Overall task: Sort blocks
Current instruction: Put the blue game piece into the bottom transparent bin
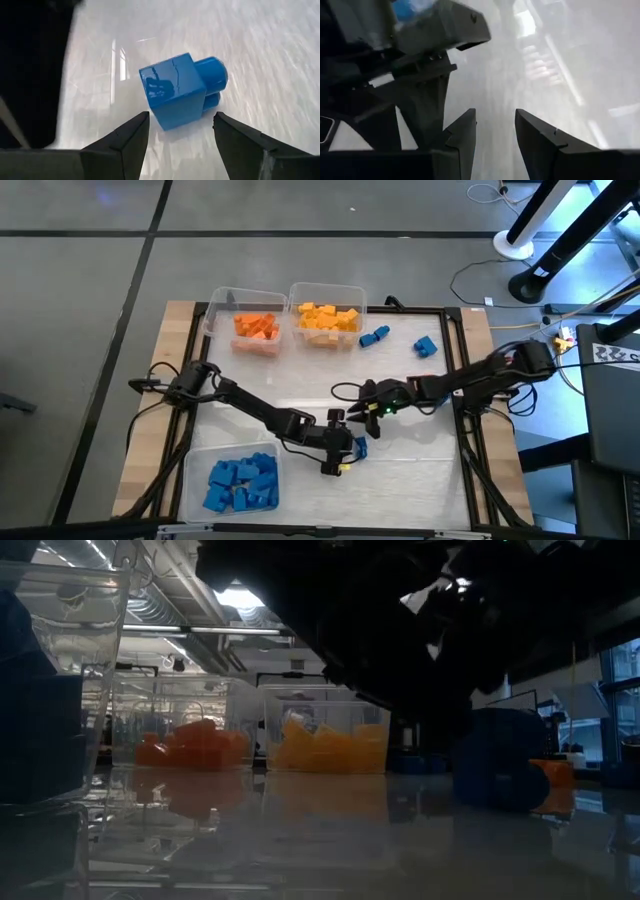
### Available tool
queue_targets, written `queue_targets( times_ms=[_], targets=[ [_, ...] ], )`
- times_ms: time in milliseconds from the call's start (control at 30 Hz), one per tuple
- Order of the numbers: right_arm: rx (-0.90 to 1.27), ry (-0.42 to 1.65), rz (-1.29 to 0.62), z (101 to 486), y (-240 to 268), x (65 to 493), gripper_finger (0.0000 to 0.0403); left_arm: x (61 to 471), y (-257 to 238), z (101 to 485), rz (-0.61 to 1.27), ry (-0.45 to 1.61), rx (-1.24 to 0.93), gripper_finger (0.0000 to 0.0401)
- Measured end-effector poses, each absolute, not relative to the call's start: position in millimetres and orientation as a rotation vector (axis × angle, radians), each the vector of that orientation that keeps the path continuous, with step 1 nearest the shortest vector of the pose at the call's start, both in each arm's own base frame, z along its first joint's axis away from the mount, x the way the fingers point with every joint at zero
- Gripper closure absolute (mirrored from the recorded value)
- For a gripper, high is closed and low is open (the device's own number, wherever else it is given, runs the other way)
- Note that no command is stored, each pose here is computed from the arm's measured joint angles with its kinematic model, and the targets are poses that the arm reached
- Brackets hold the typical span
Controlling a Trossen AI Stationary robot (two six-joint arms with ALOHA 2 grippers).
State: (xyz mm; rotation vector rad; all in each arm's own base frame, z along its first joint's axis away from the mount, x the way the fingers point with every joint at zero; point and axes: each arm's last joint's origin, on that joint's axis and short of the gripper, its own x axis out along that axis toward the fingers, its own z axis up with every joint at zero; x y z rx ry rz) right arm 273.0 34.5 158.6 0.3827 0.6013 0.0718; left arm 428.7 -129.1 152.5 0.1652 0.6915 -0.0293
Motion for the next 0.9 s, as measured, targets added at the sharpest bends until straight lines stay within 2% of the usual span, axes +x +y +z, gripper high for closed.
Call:
queue_targets(
  times_ms=[233, 467, 900],
  targets=[
    [0.295, 0.639, 0.022, 177.8, 38.7, 252.3, 0.0265, 431.5, -121.1, 152.7, -0.012, 0.688, 0.151, 0.0193],
    [0.212, 0.635, 0.039, 179.0, 79.7, 239.9, 0.0265, 435.5, -116.9, 154.9, -0.112, 0.668, 0.083, 0.0193],
    [0.080, 0.602, -0.014, 163.9, 146.5, 208.5, 0.0265, 436.2, -115.3, 154.4, -0.132, 0.672, 0.051, 0.0193]
  ],
)
